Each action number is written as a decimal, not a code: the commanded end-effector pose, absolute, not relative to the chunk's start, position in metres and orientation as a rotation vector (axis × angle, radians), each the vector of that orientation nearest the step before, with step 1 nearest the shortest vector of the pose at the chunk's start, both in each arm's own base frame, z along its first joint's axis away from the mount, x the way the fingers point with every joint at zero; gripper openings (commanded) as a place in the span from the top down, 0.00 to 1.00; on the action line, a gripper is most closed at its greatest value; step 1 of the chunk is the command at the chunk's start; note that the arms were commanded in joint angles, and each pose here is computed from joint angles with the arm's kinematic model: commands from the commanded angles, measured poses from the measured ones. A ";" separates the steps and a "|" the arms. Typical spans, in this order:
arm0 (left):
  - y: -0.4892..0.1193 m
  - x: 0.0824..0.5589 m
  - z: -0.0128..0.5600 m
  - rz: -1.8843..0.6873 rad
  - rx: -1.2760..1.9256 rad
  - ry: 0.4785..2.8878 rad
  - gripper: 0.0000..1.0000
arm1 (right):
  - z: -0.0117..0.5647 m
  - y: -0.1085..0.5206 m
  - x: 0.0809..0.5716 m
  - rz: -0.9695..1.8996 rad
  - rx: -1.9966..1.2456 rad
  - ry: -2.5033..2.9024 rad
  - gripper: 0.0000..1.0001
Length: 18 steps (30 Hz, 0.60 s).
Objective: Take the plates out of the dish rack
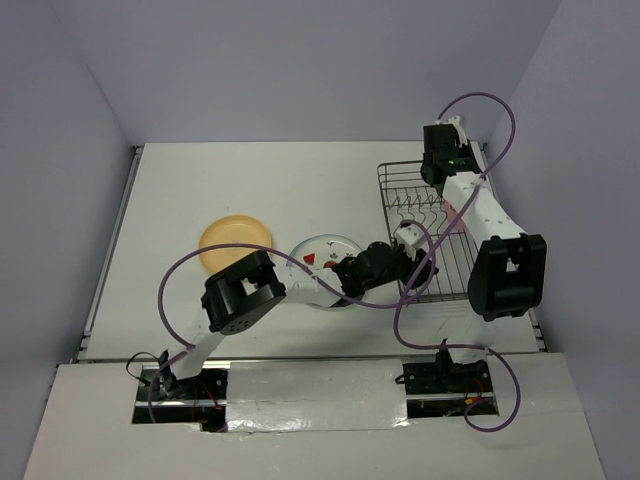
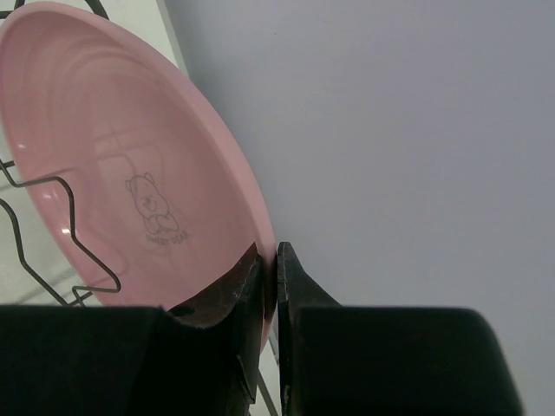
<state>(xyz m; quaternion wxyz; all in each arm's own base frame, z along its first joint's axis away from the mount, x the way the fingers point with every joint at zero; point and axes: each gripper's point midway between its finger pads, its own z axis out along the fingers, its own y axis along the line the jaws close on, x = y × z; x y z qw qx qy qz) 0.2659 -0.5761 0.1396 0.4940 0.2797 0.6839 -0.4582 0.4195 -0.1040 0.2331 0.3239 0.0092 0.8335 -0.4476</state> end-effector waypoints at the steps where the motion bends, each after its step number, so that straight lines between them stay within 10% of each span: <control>1: -0.580 0.258 0.106 -1.118 0.714 1.739 0.58 | 0.289 -0.108 0.427 -1.208 0.209 1.983 1.00; 18: -0.498 0.295 0.178 -0.846 0.502 1.809 0.40 | 0.264 -0.108 0.437 -1.075 0.178 2.044 1.00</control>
